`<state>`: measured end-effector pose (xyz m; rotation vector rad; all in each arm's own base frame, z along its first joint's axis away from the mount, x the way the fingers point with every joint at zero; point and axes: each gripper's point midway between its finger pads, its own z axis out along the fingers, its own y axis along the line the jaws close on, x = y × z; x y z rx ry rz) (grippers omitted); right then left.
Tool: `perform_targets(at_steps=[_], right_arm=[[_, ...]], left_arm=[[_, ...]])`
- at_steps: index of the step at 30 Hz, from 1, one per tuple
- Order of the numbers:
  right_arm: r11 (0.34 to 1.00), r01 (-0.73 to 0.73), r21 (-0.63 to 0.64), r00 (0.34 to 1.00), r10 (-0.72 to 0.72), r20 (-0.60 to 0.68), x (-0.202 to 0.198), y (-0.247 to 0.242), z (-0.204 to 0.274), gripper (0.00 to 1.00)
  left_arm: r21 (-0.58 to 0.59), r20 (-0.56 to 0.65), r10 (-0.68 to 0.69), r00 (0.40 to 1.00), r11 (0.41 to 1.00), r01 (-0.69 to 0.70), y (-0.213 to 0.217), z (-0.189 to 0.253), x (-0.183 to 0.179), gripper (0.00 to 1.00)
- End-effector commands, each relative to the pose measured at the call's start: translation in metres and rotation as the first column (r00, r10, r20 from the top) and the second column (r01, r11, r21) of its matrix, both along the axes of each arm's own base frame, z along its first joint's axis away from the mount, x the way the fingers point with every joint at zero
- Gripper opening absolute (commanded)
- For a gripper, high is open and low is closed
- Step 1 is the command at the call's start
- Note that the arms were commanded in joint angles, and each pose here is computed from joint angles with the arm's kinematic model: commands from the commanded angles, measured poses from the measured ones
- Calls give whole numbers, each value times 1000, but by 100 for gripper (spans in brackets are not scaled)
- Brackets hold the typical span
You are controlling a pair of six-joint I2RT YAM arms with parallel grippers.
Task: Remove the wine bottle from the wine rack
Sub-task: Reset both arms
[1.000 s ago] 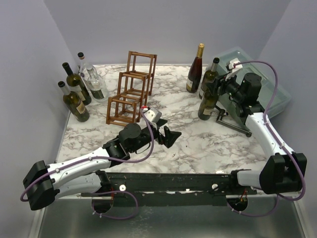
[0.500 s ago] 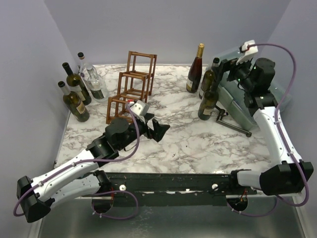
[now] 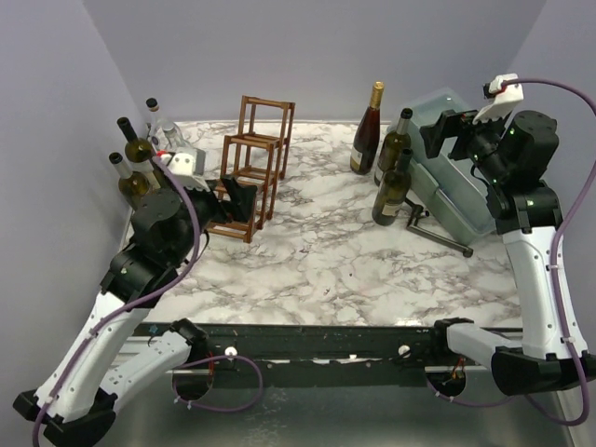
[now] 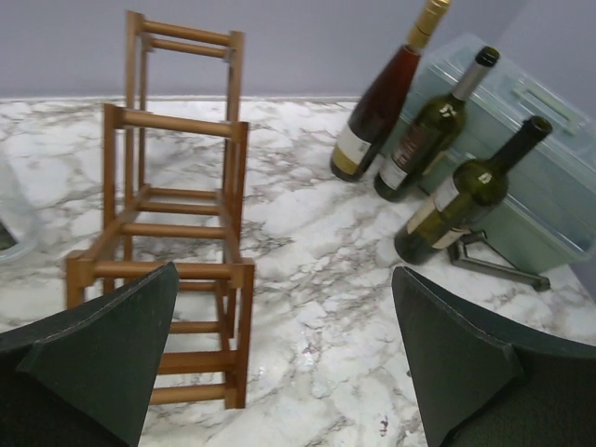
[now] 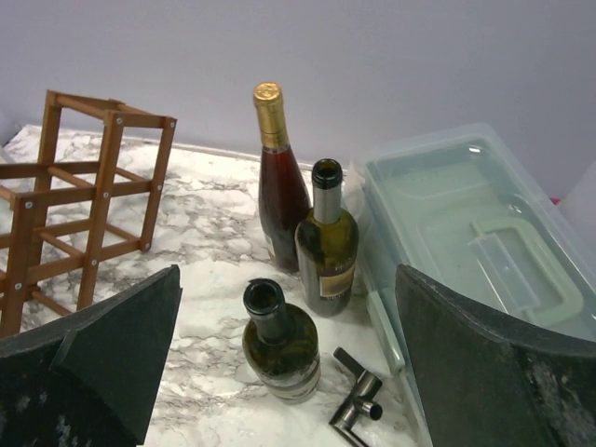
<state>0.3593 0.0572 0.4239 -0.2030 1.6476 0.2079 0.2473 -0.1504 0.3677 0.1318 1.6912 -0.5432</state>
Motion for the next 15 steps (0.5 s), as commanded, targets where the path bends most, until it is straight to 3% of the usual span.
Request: perform_targets(at_steps=[1,6,15], right_arm=[[990,130,54,991,-128,-33,-19,-20,8,100],[956,270,110,963,-270,-21,-32,-43,22,100],[965,242,105,970,-241,-25,-54,-40,21,100]], left_arm=[[17,17,143,990,990,-144,50,18,-16,99],[12,63,161,985,987,-162,66,40,-32,99],[-6,89,130,987,991,-130,67,56,-47,99]])
